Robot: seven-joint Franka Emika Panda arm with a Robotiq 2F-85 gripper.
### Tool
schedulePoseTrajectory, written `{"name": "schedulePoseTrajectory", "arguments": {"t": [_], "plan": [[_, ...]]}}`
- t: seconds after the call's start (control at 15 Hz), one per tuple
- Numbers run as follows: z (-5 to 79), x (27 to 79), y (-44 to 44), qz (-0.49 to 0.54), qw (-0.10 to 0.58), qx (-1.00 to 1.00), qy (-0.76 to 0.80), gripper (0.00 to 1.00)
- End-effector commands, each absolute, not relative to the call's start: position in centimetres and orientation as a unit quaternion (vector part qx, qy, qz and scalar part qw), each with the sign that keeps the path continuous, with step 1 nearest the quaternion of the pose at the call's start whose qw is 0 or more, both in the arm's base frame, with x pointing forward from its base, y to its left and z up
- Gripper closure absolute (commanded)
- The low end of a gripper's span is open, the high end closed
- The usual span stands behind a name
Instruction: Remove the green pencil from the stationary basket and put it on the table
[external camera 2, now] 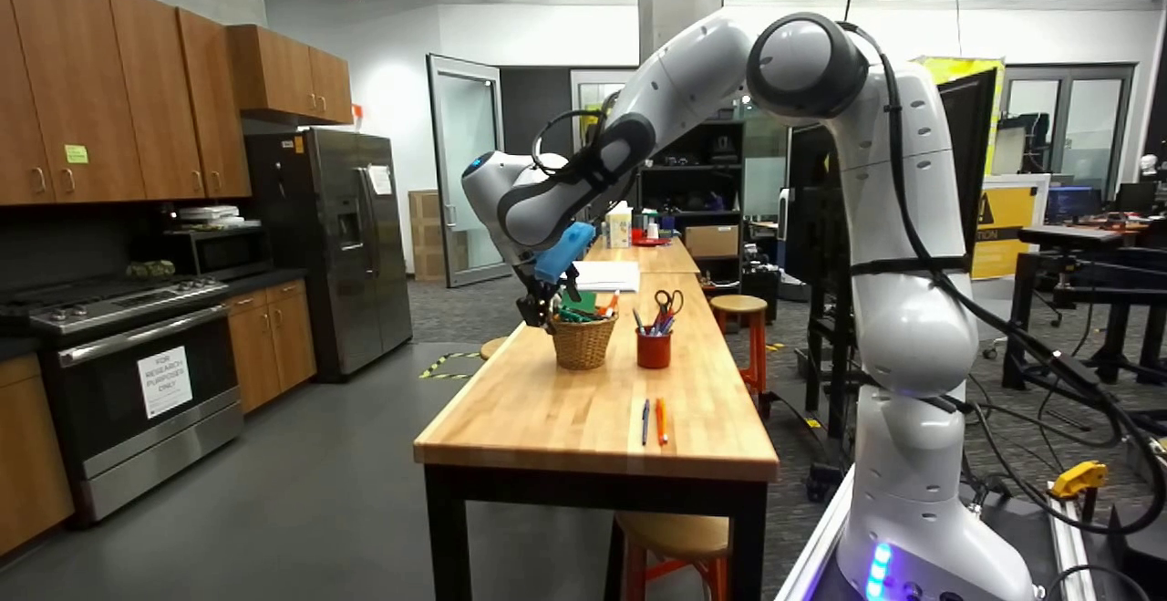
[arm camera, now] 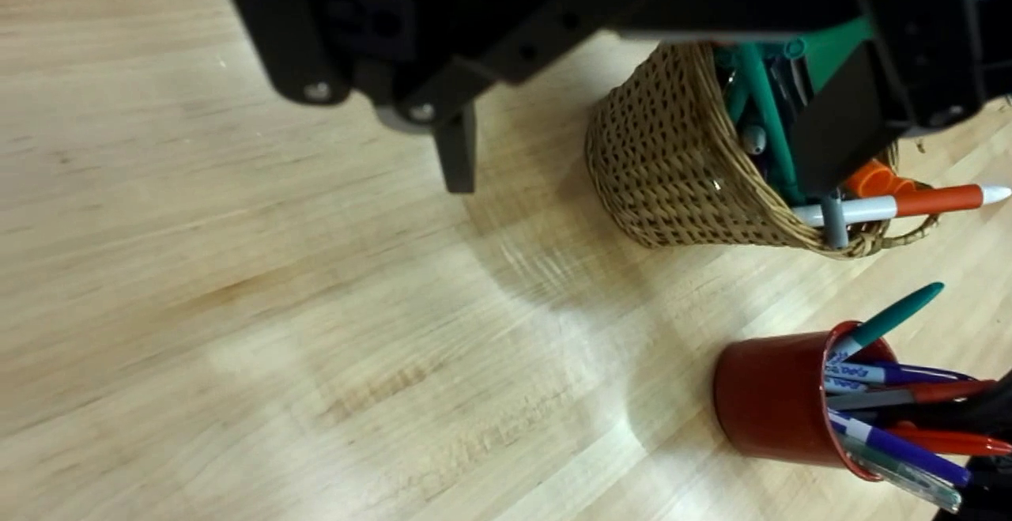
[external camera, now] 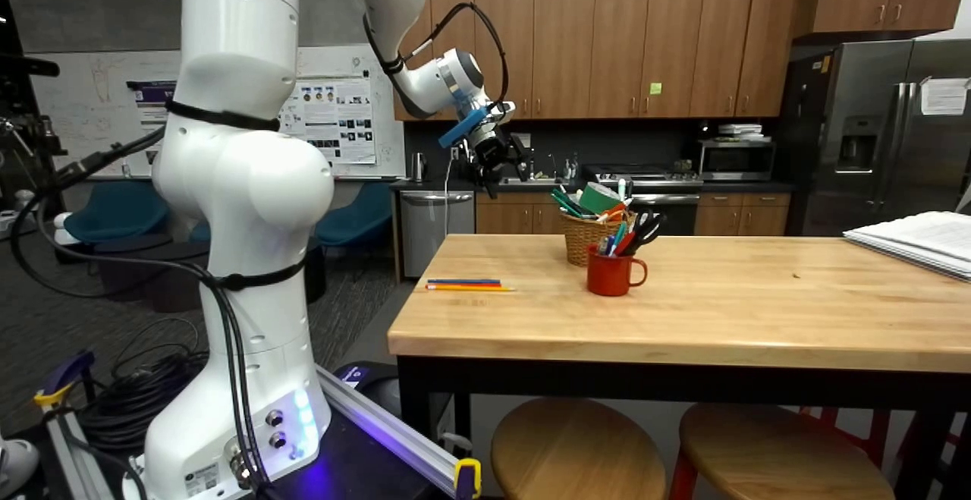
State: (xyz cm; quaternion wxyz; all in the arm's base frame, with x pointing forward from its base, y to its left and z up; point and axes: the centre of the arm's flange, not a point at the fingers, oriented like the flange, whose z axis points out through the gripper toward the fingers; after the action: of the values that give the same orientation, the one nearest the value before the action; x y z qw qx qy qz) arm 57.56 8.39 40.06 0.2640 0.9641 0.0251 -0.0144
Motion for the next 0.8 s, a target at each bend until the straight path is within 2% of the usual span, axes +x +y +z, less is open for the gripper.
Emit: {"name": "schedulePoseTrajectory", "arguments": {"t": [0.0,0.73], "plan": [[39.8,59.1,8.4,-0.017,0.266,0.963,0.028,0.00],[38.8,61.1,5.7,-0.024,0.259,0.964,0.052,0.00]]}}
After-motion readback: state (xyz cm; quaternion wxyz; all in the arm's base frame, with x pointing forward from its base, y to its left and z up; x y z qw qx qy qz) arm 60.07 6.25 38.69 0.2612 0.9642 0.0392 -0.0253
